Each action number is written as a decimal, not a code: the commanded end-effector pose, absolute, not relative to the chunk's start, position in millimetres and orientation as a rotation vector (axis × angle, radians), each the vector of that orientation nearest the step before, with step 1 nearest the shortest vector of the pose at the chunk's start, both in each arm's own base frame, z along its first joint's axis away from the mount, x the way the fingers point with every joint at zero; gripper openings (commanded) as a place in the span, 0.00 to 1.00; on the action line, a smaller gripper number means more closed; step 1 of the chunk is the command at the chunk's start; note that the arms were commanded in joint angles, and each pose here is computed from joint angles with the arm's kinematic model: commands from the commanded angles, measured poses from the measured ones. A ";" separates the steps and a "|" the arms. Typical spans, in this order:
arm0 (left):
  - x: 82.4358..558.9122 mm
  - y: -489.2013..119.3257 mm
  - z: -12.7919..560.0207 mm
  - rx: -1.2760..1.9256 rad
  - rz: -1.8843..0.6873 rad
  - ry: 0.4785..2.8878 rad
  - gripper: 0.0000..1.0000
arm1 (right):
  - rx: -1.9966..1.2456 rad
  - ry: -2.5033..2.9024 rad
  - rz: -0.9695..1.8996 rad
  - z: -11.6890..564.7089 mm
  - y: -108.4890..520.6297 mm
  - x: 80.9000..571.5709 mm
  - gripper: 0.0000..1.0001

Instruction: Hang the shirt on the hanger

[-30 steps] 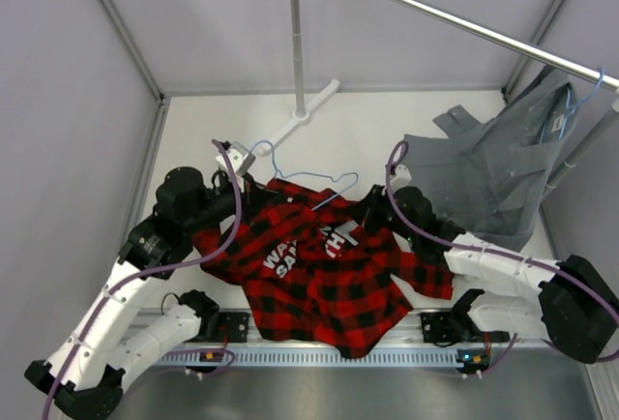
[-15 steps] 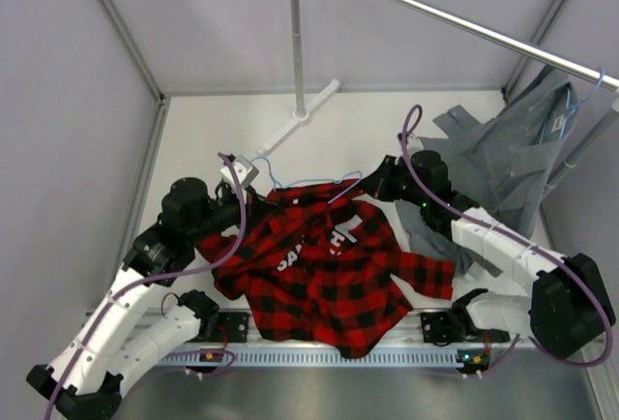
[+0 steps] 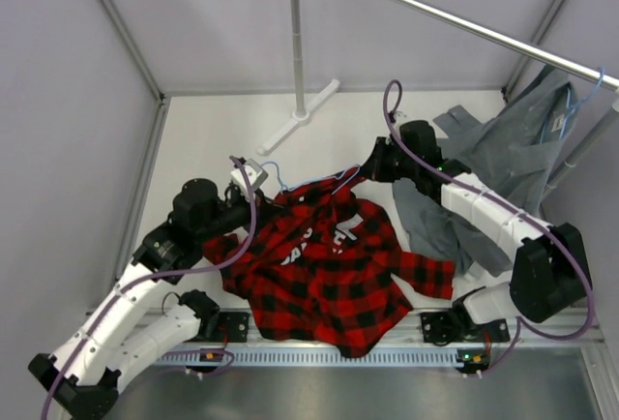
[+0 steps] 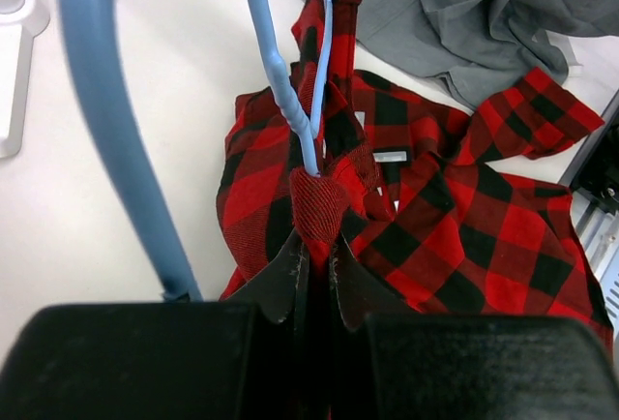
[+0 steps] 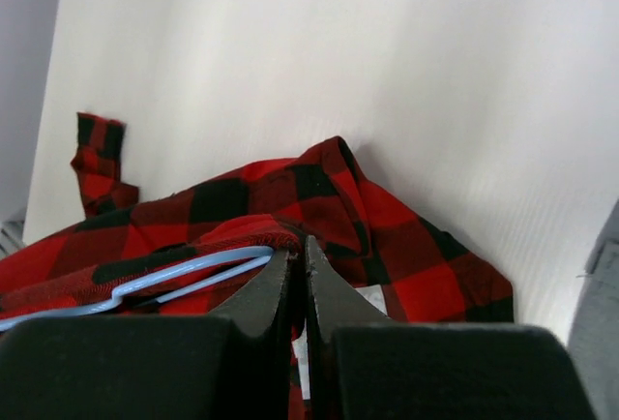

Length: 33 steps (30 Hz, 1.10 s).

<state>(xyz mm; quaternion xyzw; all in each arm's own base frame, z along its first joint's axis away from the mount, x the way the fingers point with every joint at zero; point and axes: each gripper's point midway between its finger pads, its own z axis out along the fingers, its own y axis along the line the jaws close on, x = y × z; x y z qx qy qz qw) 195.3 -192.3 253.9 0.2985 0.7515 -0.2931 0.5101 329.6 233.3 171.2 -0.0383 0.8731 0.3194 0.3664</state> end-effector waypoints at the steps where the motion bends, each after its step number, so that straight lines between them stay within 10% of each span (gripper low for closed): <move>1: 186.1 -194.6 240.4 0.768 -0.718 1.871 0.00 | -0.001 2.217 0.439 175.8 169.4 382.2 0.00; 14: 203.9 -217.4 237.4 0.743 -0.761 2.019 0.00 | -0.289 1.985 0.429 250.9 221.3 357.1 0.00; 33: 254.1 -229.8 476.0 0.542 -0.726 1.351 0.00 | -0.290 1.756 1.002 310.5 328.5 177.8 0.01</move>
